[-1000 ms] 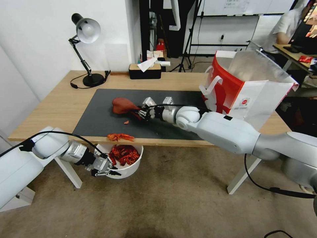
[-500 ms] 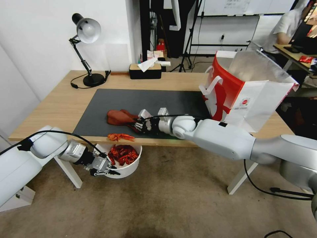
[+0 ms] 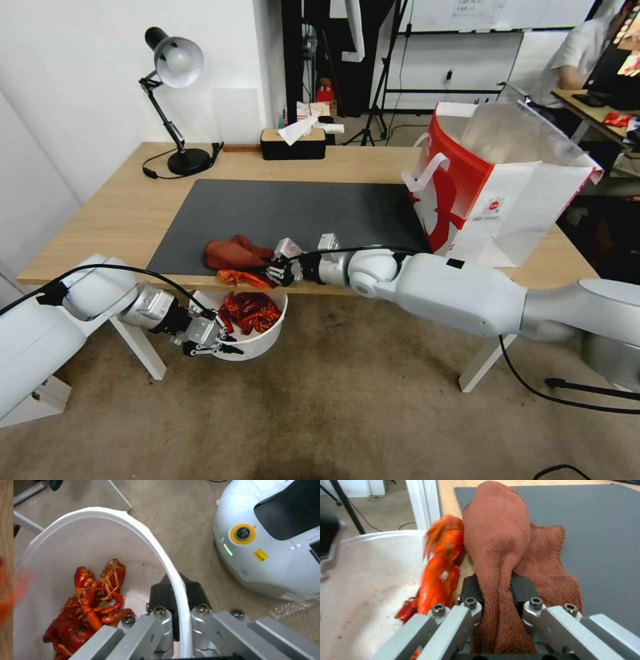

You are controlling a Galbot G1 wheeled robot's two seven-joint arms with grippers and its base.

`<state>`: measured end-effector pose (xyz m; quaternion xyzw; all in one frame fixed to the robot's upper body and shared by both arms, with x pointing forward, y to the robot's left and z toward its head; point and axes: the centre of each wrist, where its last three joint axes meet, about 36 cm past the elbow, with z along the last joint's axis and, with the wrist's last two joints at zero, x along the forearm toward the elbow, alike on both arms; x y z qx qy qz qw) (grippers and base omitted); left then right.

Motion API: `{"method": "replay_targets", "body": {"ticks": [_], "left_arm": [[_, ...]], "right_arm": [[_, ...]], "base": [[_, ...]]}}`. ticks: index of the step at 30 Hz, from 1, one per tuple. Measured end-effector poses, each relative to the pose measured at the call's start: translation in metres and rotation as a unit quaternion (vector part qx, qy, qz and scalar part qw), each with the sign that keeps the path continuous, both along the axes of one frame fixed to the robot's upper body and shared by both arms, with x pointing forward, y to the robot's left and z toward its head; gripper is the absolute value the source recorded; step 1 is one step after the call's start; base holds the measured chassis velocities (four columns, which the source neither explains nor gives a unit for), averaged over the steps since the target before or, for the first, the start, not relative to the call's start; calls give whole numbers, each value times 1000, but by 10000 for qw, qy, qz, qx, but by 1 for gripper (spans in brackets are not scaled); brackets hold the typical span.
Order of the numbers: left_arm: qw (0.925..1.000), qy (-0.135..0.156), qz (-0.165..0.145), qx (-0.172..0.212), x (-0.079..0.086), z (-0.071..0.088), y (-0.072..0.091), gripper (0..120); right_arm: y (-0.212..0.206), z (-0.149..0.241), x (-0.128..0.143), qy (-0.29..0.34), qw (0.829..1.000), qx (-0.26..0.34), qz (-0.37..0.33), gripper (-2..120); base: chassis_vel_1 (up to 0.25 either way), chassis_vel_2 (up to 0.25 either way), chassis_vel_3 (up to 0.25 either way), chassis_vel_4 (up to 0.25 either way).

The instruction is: Sweep shrimp from table into container with towel, then put container into takeout bag.

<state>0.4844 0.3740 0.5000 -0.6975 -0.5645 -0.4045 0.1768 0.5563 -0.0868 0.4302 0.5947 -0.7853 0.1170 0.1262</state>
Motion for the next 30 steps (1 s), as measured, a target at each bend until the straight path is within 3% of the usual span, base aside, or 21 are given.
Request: {"method": "replay_targets", "body": {"ticks": [30], "left_arm": [[10000,-50,22,15,2,5,2,0]], "right_arm": [[-16,-1,-74,479,9979,326,304,8]], "base": [[0,0,0,0]]}}
